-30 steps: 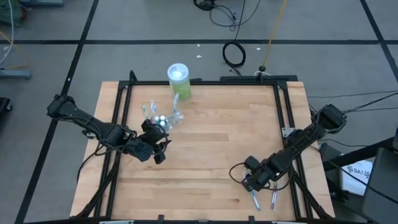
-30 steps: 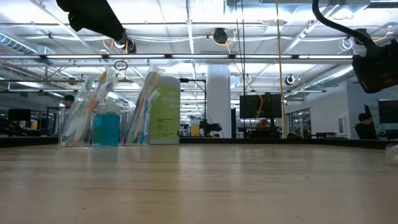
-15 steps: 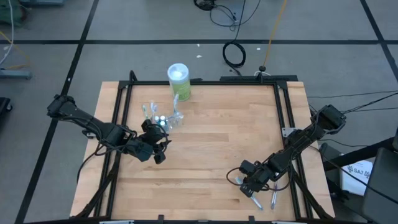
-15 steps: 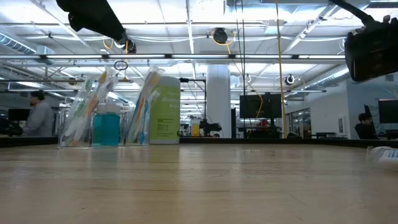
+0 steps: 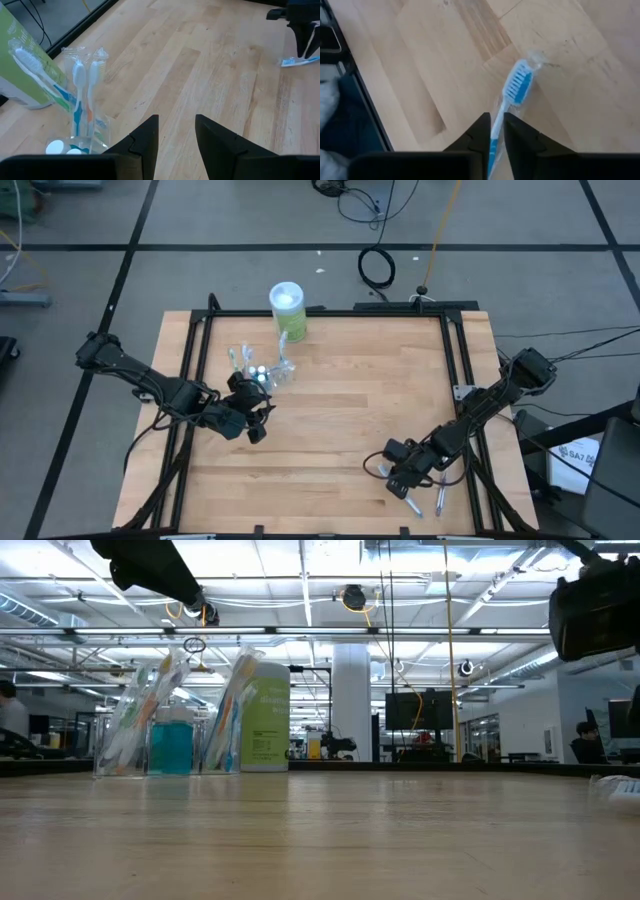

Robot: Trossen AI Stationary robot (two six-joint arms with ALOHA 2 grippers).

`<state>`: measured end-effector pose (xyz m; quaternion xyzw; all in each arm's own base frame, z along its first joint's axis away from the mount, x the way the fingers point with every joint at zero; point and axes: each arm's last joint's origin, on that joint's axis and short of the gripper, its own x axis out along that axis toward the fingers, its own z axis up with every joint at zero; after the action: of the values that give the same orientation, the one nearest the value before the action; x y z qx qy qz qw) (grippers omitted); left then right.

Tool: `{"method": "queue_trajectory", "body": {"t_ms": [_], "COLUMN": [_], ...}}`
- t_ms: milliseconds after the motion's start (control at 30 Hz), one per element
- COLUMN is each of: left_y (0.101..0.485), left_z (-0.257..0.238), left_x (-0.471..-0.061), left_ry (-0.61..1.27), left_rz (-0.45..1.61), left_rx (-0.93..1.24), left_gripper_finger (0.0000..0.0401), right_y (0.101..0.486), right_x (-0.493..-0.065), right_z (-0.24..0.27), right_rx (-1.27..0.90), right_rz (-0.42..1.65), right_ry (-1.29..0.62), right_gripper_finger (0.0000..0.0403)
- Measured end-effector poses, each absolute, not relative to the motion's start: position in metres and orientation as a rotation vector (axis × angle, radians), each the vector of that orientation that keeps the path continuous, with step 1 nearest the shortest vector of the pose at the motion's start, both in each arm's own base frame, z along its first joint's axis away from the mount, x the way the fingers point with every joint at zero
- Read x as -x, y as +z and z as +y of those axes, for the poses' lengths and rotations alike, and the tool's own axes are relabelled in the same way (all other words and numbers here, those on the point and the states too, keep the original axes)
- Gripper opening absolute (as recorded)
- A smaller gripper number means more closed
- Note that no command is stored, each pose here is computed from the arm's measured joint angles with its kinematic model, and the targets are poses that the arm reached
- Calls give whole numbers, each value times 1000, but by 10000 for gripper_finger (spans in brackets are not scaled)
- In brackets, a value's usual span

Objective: Pick & Place toothbrushing station
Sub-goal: Put the blue toothbrush into the transparent organizer

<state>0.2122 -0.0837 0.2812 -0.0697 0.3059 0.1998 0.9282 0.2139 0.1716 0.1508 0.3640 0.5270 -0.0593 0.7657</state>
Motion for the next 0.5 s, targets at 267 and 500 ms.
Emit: {"method": "queue_trajectory", "body": {"t_ms": [267,500], "left_y": [281,281], "left_z": [-84,-84], "left_x": [-212,-212], "left_ry": [410,410], "left_rz": [626,626], "left_rx": [143,143], "left_gripper_finger": [131,131], "right_y": [151,148], "right_x": [-214,-212], "right_z": [172,169], "right_rx": [-675,-650], "right_rz": [1139,1116], "right_ry": [-58,-85], "right_gripper_finger": [102,136]}}
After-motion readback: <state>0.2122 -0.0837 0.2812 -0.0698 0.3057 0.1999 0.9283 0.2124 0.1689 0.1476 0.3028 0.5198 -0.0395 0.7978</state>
